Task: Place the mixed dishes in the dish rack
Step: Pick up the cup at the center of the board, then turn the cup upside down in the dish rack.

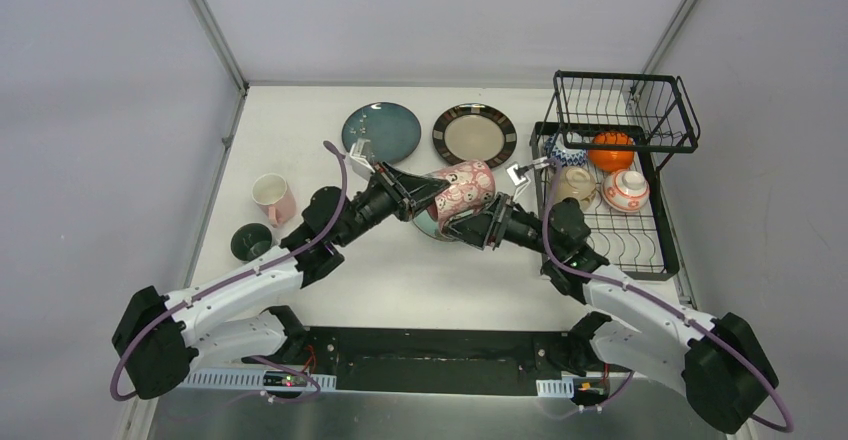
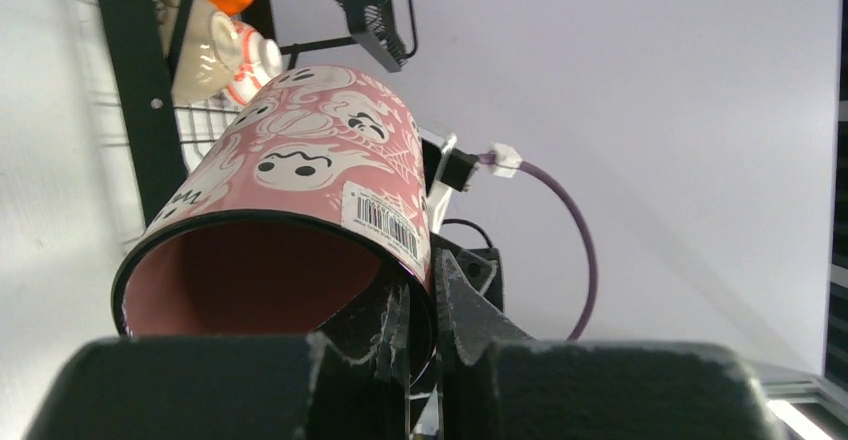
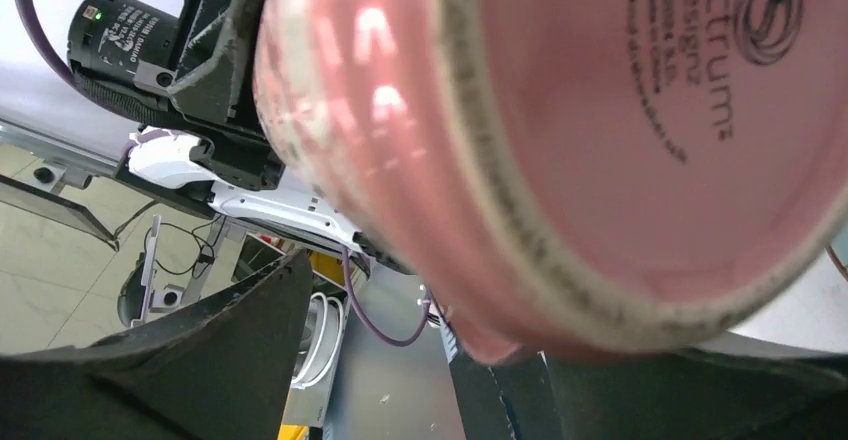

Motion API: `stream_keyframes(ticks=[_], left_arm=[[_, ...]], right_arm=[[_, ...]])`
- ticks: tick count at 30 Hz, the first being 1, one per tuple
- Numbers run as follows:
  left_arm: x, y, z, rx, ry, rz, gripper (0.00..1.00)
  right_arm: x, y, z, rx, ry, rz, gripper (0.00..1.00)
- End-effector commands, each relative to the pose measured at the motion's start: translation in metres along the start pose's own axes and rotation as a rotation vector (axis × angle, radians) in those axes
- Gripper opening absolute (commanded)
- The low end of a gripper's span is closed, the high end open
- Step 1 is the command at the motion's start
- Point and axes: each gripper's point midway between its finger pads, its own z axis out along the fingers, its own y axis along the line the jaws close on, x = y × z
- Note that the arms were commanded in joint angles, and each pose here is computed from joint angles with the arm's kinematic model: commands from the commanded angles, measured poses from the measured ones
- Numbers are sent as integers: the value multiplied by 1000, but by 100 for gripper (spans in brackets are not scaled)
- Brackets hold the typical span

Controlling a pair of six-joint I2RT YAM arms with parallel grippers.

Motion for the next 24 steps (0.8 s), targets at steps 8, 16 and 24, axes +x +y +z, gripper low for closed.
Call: stream_keyframes(ticks=[8,16,24], left_arm=[[-1,-75,-12,313,28,-122,0],[-9,-44,-16,254,-4,-141,0],[-22,16,-26,84,-47,-87,65]], right_arm=[[-33,75,5,-309,-72,-191,61],[-41,81,5,-346,-129,-188,0],[-73,48,12,-93,-260,-98,0]])
